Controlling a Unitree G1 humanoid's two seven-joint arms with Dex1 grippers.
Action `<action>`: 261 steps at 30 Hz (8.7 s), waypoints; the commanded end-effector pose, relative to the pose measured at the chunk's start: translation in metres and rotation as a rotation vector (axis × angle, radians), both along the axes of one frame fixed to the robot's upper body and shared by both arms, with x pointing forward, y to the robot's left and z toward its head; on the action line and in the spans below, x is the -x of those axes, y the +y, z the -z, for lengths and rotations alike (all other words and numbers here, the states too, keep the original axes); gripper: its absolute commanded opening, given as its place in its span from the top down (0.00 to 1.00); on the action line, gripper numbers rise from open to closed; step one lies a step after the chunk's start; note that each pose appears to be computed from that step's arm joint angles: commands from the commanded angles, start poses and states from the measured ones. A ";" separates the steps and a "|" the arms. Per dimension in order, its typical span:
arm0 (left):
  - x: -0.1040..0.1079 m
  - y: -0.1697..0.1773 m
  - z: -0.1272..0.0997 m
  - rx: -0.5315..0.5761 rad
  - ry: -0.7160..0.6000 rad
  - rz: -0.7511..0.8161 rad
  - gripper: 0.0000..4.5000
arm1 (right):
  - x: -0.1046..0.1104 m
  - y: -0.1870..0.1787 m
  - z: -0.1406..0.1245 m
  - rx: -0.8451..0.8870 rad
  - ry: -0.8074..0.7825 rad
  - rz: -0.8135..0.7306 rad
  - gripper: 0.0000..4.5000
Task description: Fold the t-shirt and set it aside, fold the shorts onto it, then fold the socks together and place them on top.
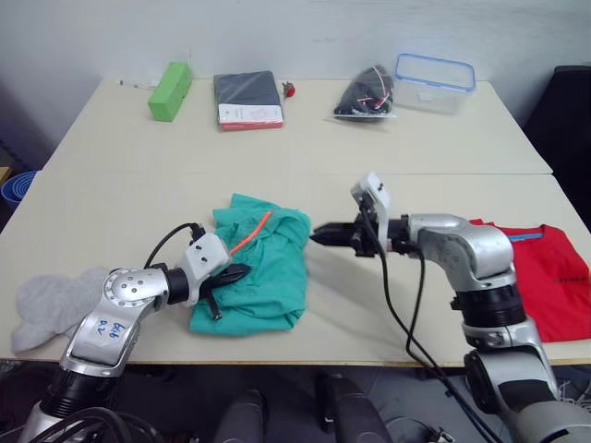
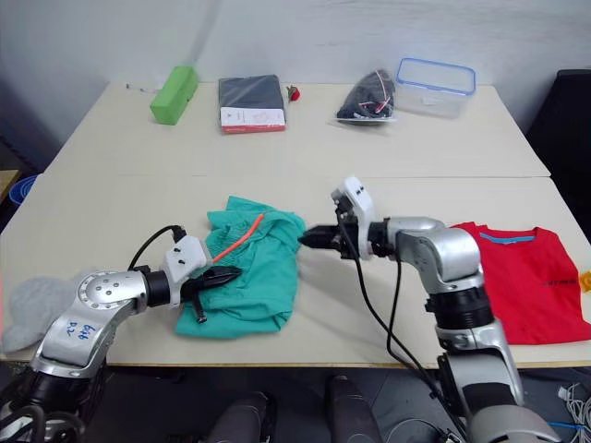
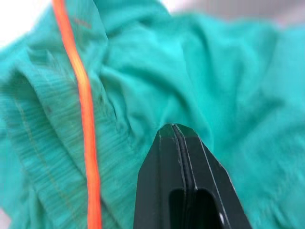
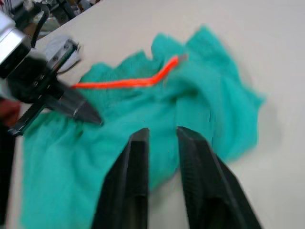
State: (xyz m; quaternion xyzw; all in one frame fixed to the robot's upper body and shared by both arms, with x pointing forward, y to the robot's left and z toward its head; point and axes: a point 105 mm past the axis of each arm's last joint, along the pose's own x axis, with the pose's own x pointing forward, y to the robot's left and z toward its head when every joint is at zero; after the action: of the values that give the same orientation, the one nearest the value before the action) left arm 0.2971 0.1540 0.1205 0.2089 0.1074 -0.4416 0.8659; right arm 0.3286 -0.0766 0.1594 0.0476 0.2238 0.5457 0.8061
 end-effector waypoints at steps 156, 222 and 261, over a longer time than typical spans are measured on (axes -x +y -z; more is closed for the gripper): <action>0.128 0.199 0.009 -0.205 0.174 -0.831 0.00 | 0.084 -0.012 -0.104 -0.245 -0.403 -0.485 0.01; -0.038 -0.067 -0.086 0.004 0.160 0.046 0.14 | 0.053 -0.042 -0.032 0.245 -0.686 -0.019 0.00; -0.081 -0.017 0.005 -0.619 -0.063 0.589 0.99 | 0.002 -0.014 0.023 0.575 -1.021 -0.258 1.00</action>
State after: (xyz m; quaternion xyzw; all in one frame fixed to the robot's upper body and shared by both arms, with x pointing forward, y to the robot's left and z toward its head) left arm 0.3927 0.1343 0.1353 0.5076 0.1041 -0.5754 0.6328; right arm 0.3284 -0.0833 0.1235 -0.4671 -0.0297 0.5121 0.7202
